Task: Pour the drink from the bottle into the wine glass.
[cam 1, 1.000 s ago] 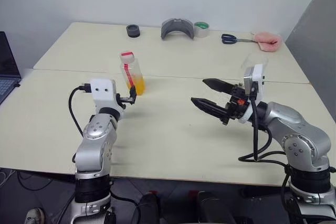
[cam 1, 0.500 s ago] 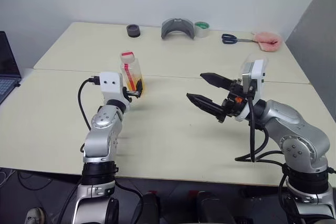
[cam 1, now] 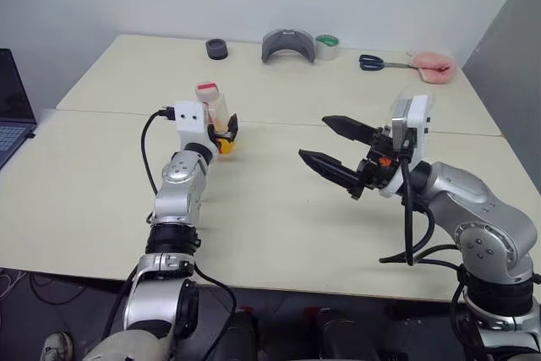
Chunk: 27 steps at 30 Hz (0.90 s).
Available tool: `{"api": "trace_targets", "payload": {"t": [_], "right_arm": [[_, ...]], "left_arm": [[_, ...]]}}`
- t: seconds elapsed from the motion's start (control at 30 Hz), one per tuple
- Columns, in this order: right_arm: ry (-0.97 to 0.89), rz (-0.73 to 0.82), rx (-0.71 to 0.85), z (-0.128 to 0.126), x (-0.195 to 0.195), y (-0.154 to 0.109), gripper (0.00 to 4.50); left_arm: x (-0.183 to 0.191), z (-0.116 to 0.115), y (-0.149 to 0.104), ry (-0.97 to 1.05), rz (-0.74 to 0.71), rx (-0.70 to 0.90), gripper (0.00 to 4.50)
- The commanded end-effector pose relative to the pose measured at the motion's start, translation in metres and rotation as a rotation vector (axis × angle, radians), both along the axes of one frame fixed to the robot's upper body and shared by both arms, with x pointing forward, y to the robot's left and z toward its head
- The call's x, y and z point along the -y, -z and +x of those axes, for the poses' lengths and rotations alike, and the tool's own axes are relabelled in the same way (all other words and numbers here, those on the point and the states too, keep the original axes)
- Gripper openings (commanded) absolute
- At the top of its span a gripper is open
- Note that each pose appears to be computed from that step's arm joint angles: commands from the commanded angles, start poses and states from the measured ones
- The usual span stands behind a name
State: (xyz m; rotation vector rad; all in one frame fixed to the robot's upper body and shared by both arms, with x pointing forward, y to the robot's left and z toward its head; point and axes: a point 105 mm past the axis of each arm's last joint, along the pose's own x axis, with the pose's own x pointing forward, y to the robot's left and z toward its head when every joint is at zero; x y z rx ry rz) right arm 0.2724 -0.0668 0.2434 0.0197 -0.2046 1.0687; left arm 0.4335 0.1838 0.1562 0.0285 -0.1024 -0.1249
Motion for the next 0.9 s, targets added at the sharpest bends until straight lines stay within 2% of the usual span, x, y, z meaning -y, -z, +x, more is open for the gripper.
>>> {"api": "trace_targets", "payload": {"t": [0.03, 0.9], "right_arm": [[-0.001, 0.017, 0.061, -0.005, -0.003, -0.014, 4.50], [0.014, 0.047, 0.049, -0.002, -0.009, -0.013, 4.50]], "left_arm": [[0.004, 0.005, -0.022, 0.023, 0.001, 0.098, 4.46], [0.010, 0.016, -0.039, 0.047, 0.024, 0.171, 4.46]]}}
